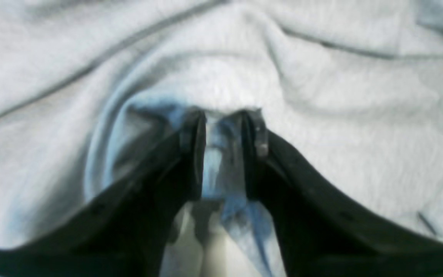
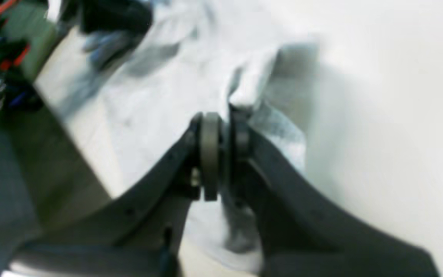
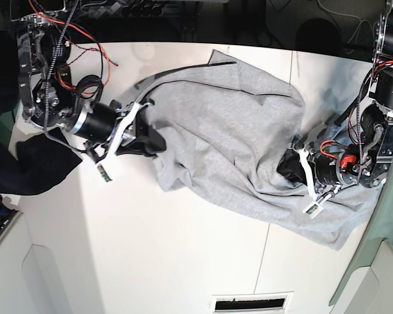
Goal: Layout the t-shirt on the table in an organized manner, then fold the t-shirt properly
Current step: 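Drag the held fabric with the right gripper away from the left gripper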
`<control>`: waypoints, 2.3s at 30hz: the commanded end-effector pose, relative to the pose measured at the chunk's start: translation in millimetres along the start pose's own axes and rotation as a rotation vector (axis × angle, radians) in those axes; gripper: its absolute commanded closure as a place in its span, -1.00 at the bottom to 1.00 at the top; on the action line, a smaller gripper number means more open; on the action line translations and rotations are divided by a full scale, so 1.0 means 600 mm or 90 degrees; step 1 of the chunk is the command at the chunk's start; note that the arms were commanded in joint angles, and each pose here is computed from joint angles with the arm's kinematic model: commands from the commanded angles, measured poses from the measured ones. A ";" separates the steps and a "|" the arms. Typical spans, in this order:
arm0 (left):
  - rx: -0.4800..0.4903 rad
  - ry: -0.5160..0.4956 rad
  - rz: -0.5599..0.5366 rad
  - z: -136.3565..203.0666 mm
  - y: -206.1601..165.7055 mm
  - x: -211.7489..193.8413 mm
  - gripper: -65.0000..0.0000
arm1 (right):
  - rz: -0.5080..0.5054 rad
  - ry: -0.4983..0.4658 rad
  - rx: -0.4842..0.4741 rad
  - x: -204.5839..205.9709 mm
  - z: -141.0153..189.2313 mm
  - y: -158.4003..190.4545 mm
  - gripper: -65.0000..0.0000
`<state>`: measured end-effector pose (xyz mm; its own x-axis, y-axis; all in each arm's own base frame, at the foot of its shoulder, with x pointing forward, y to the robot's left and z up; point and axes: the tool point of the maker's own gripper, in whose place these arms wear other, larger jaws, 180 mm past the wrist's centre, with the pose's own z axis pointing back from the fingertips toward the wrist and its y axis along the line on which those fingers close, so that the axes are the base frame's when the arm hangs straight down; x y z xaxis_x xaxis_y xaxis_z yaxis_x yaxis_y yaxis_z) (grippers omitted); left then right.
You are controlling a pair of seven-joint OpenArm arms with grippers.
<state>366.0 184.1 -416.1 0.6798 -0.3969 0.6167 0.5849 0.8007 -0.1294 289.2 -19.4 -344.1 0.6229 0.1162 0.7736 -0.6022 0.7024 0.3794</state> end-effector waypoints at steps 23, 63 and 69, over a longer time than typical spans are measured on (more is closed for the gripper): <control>0.002 -0.015 -0.004 0.042 0.020 0.019 0.46 | 0.123 0.024 0.103 -0.017 -0.076 0.149 -0.06; -0.025 0.042 0.030 0.028 -0.016 -0.079 0.46 | -0.030 0.029 0.127 -0.076 -0.141 0.169 1.00; -0.030 0.051 0.036 0.025 -0.025 -0.101 0.46 | 0.012 -0.069 0.105 0.015 -0.105 0.160 1.00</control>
<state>300.5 198.7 -450.5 0.7646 -0.3870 0.5154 0.5535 0.8040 -0.2174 260.5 89.4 -350.2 0.5949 0.0910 0.7987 -0.6777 0.5911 0.4374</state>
